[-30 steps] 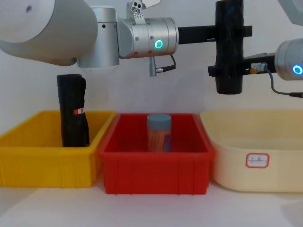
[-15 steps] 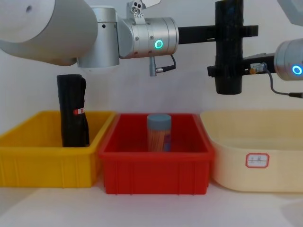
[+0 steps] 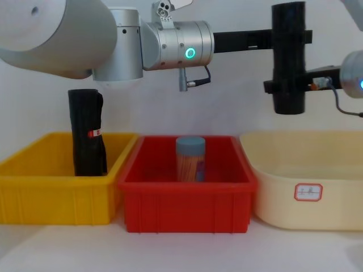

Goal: Pick up the garbage bag with the one hand and transfer it to the other hand.

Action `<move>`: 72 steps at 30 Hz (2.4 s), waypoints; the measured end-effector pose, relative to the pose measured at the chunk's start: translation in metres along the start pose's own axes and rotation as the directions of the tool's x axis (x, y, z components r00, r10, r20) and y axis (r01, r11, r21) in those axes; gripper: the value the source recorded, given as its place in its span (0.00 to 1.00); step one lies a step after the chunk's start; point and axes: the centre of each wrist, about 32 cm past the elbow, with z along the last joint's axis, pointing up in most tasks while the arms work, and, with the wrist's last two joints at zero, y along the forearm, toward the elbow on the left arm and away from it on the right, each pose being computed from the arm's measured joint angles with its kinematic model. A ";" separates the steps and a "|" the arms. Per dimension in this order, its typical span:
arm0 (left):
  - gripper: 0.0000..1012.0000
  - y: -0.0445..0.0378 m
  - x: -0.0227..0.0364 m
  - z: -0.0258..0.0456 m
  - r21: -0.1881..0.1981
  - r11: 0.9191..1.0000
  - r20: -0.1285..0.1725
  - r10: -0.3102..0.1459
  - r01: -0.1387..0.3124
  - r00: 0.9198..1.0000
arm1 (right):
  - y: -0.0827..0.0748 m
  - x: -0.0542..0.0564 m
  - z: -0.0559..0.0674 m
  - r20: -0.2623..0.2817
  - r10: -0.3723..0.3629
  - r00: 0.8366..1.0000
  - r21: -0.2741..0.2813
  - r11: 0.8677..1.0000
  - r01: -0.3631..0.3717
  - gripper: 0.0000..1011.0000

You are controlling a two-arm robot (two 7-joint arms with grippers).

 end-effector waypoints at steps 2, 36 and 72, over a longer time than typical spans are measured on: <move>0.99 0.0000 0.0000 0.0000 0.000 1.000 0.000 0.000 0.000 1.000 | -0.001 0.002 -0.001 -0.003 -0.017 1.000 -0.007 1.000 0.017 0.52; 0.99 0.0000 0.0000 0.0000 0.000 1.000 0.000 0.000 0.000 1.000 | -0.044 0.042 -0.039 -0.061 -0.238 0.969 -0.128 0.965 0.228 0.70; 0.99 0.0000 0.0000 0.0000 0.000 1.000 0.000 0.000 0.000 1.000 | -0.052 0.044 -0.041 -0.062 -0.237 0.970 -0.120 0.966 0.228 0.99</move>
